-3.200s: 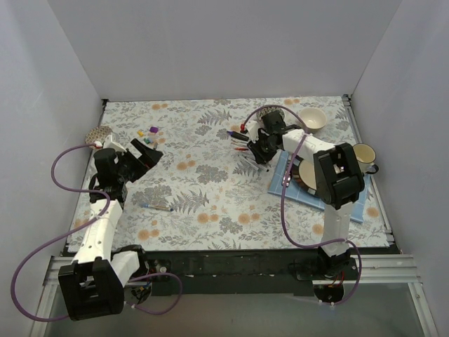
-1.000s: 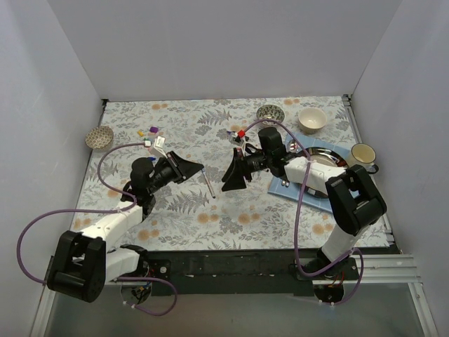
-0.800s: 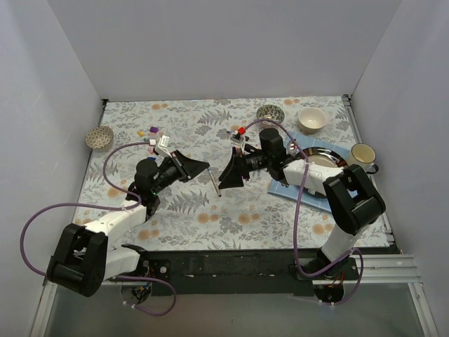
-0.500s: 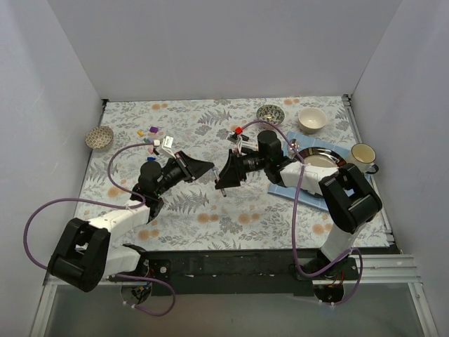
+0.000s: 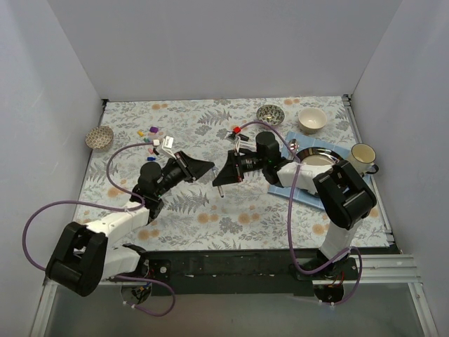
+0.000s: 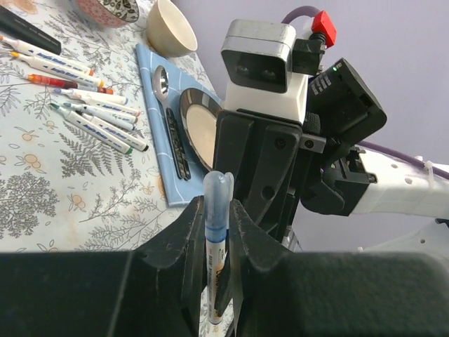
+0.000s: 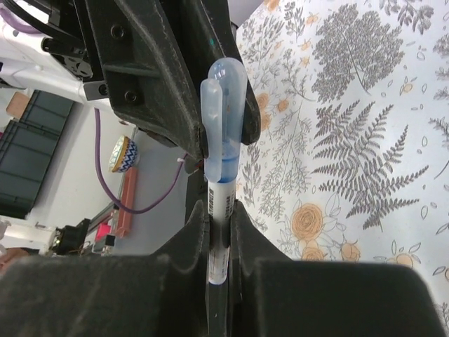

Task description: Open the pen caps

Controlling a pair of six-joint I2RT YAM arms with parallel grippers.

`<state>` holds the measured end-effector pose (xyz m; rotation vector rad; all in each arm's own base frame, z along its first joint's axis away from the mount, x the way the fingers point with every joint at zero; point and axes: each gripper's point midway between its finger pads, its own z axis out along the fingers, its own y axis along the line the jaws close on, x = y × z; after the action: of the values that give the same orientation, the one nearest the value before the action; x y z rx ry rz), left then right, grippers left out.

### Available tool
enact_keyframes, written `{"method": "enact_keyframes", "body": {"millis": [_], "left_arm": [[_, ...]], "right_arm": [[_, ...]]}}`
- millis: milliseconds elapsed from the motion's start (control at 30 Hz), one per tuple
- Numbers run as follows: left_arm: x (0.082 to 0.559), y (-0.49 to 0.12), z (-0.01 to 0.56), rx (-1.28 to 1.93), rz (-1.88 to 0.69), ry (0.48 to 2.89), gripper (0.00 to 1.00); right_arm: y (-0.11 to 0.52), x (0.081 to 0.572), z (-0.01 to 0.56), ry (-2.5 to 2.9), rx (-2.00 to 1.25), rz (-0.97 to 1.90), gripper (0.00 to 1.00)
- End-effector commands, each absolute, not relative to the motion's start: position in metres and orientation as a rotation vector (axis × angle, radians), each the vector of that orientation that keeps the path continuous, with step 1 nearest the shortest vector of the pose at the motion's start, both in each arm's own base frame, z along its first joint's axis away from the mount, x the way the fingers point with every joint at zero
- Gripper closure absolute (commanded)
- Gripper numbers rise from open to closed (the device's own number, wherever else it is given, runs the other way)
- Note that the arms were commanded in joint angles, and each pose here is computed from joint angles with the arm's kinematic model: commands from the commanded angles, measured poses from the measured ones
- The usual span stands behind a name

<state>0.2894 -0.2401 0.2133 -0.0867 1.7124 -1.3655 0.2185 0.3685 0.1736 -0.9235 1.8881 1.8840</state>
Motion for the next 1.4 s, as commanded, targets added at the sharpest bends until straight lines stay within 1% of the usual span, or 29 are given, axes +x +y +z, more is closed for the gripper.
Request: {"method": "enact_keyframes", "body": {"millis": [0, 100, 200, 500, 533, 700, 867, 1033, 1133, 1200, 1233, 1300, 1333, 1367], "left_arm": [[0.347, -0.166, 0.280, -0.284, -1.101, 1.443, 1.00], [0.368, -0.119, 0.308, -0.371, -1.029, 1.338, 1.00], [0.381, -0.097, 0.331, -0.366, -0.973, 1.299, 1.00], [0.387, -0.076, 0.337, -0.282, -0.856, 1.286, 1.00], [0.389, -0.064, 0.341, -0.277, -0.811, 1.275, 1.00], [0.396, -0.043, 0.357, -0.248, -0.704, 1.264, 1.00], [0.400, -0.037, 0.386, -0.147, -0.591, 1.230, 1.00], [0.397, -0.037, 0.397, -0.059, -0.515, 1.223, 1.00], [0.397, -0.036, 0.392, -0.067, -0.503, 1.249, 1.00], [0.392, -0.041, 0.384, -0.087, -0.554, 1.283, 1.00], [0.390, -0.047, 0.374, -0.123, -0.624, 1.318, 0.93], [0.379, -0.065, 0.356, -0.124, -0.759, 1.391, 0.68], [0.373, -0.075, 0.338, -0.181, -0.877, 1.440, 0.58], [0.366, -0.085, 0.326, -0.174, -0.953, 1.477, 0.41]], "right_arm": [[0.379, 0.180, 0.176, 1.823, -1.108, 2.006, 0.99], [0.385, 0.166, 0.175, 1.811, -1.161, 2.052, 0.99], [0.386, 0.161, 0.173, 1.817, -1.173, 2.078, 0.99], [0.388, 0.160, 0.167, 1.844, -1.162, 2.100, 0.99], [0.388, 0.160, 0.165, 1.854, -1.161, 2.105, 0.99], [0.392, 0.154, 0.161, 1.869, -1.182, 2.119, 0.99], [0.396, 0.147, 0.158, 1.875, -1.213, 2.130, 0.99], [0.395, 0.145, 0.155, 1.881, -1.223, 2.140, 0.99], [0.395, 0.146, 0.159, 1.858, -1.242, 2.143, 0.99], [0.394, 0.148, 0.162, 1.822, -1.265, 2.133, 0.99], [0.391, 0.150, 0.166, 1.806, -1.281, 2.133, 0.99], [0.388, 0.156, 0.167, 1.748, -1.314, 2.098, 0.99], [0.383, 0.158, 0.172, 1.715, -1.335, 2.095, 0.99], [0.381, 0.160, 0.174, 1.696, -1.342, 2.084, 0.99]]}}
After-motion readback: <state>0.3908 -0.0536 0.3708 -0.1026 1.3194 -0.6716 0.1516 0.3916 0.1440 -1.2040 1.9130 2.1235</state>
